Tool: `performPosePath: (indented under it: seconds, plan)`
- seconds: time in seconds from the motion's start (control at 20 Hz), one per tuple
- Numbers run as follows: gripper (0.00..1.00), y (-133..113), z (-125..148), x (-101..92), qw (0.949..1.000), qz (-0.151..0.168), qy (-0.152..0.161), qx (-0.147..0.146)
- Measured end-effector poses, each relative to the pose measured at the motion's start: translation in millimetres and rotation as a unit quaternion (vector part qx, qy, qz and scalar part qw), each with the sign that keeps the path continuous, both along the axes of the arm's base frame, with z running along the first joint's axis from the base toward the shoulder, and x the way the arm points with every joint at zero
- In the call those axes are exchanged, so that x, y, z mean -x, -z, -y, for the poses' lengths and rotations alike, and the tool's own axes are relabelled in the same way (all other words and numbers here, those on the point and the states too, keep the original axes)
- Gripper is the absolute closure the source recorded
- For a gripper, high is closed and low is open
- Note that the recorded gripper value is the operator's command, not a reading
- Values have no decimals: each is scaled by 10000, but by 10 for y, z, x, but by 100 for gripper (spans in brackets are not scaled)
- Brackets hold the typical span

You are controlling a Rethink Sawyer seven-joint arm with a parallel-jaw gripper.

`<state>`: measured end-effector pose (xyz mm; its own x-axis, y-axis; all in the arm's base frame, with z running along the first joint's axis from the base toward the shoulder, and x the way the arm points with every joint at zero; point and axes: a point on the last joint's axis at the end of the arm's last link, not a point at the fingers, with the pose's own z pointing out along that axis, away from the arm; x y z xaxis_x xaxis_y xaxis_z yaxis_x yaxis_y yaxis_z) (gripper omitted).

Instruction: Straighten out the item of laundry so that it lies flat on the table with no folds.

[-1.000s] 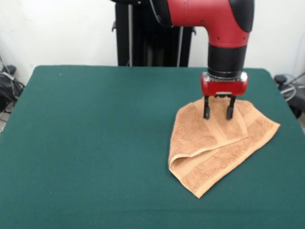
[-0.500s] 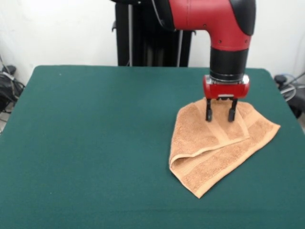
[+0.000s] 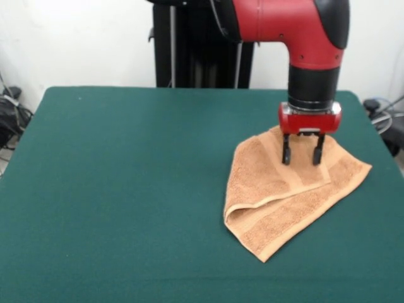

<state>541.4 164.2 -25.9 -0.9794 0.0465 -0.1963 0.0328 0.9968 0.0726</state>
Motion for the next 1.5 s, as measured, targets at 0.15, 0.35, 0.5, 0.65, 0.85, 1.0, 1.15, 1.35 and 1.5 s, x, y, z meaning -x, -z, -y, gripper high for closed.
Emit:
performPosePath:
  seconds: [0.15,0.35,0.5,0.65,0.85,1.0,1.15,1.35,1.5]
  plan:
    - [0,-6,-65,-20,10000,20,-5,-8]
    - [100,-8,-149,-60,10000,67,-42,-15]
    - [100,7,-147,-72,10000,73,-39,-15]
    - [100,49,-135,-59,10000,55,-24,-16]
    - [100,117,-109,-34,10000,29,12,-24]
    - [100,149,-96,-36,10000,52,40,-38]
    - [0,165,-106,-57,9999,124,64,-74]
    - [0,162,-169,-68,9998,156,39,-125]
    - [0,162,-169,-69,9998,155,39,-125]
